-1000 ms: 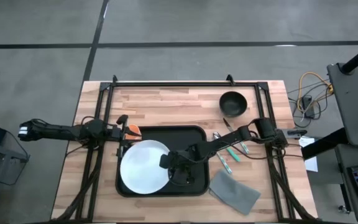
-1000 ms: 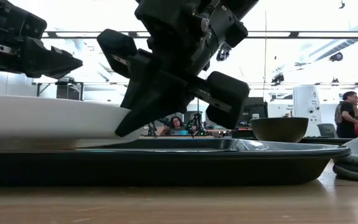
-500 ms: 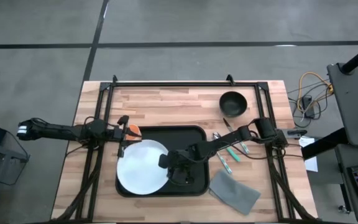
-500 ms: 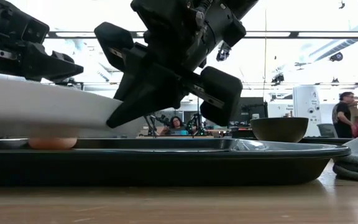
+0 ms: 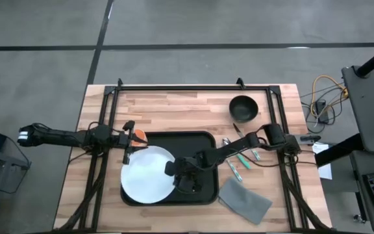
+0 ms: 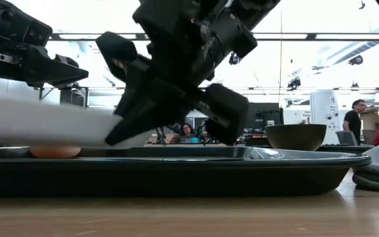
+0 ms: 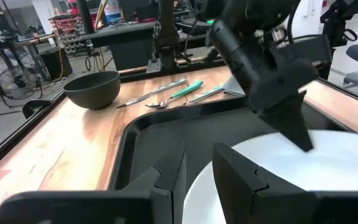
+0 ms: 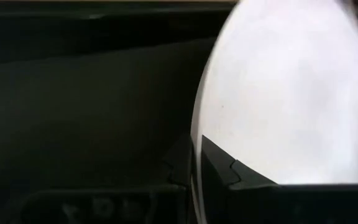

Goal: Set up tray
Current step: Put the white plate on the black tray below the orange cup

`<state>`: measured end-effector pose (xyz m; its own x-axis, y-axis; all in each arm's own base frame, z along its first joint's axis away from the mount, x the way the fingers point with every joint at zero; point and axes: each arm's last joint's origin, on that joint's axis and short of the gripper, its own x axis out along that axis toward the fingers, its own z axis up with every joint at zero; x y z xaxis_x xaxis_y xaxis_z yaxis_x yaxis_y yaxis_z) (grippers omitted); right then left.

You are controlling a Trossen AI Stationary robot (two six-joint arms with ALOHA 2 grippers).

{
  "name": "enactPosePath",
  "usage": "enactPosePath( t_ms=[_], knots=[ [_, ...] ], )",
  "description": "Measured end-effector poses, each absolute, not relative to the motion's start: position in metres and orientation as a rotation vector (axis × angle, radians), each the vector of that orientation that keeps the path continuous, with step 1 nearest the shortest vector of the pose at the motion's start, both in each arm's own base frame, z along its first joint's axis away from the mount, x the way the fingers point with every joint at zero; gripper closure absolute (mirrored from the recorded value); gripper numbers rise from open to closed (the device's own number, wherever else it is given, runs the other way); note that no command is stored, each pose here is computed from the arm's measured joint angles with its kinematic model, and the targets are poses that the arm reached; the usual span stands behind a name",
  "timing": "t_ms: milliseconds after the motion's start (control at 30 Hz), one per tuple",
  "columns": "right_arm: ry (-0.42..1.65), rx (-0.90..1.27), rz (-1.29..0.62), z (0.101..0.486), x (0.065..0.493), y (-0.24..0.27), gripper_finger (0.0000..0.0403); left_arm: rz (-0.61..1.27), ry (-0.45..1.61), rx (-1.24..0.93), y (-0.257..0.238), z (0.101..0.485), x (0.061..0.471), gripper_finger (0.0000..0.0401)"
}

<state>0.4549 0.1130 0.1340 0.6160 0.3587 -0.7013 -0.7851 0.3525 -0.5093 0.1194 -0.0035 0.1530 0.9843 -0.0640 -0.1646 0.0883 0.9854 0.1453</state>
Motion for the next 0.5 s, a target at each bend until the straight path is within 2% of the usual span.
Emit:
enactPosePath(
  t_ms=[167,500],
  knots=[
    [0.549,-0.947,0.794,0.122,0.458,0.113,0.0395,-0.077,0.168,0.153,-0.004,0.152,0.12,0.0339],
    [0.543,-0.938,0.789,0.123,0.46,0.113,0.0394,-0.078,0.182,0.152,-0.004,0.151,0.12,0.0339]
  ],
)
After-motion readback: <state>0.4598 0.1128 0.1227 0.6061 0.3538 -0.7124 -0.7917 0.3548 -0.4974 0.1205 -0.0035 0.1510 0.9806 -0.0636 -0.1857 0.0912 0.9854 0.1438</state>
